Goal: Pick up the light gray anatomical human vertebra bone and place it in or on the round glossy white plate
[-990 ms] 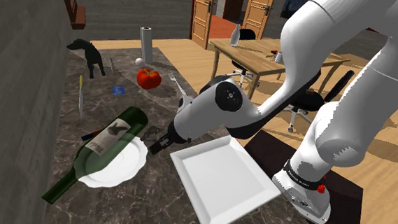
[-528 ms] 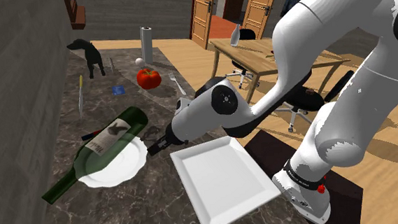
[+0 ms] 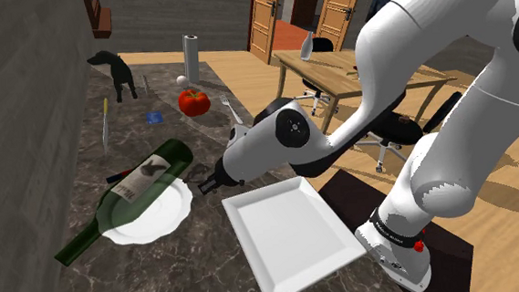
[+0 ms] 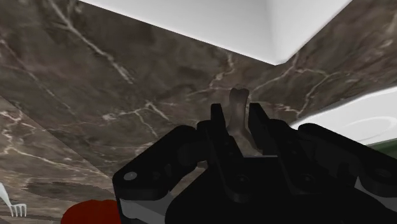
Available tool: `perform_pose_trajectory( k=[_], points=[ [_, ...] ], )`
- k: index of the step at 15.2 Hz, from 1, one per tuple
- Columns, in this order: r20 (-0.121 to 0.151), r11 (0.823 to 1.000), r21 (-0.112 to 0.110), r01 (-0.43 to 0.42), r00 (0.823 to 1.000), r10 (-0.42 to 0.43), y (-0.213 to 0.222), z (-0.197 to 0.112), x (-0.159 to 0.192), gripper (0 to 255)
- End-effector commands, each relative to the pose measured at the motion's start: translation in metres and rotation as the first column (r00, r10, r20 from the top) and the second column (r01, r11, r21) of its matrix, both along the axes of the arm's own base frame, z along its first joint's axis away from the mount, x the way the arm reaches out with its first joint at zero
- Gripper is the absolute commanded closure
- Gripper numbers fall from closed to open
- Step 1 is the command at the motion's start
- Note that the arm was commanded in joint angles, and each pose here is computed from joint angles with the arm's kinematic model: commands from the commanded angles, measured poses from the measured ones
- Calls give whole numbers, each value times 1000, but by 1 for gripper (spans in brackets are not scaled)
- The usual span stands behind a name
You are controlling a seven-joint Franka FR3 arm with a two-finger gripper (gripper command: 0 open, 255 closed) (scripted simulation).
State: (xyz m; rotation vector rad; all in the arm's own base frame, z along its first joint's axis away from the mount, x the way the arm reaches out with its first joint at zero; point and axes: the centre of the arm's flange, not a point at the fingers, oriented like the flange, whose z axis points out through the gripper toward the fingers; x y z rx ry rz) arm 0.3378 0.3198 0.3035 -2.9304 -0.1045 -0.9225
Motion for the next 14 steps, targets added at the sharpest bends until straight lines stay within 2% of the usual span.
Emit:
perform_pose_trajectory(
  k=[1,4,14],
  points=[
    [-17,1000,-4,-7,1000,7,0,-7,-5,255],
    [-17,1000,-4,-7,1000,7,1,-4,-4,255],
    [-17,1000,-4,-7,1000,7,1,49,-4,255]
  ],
)
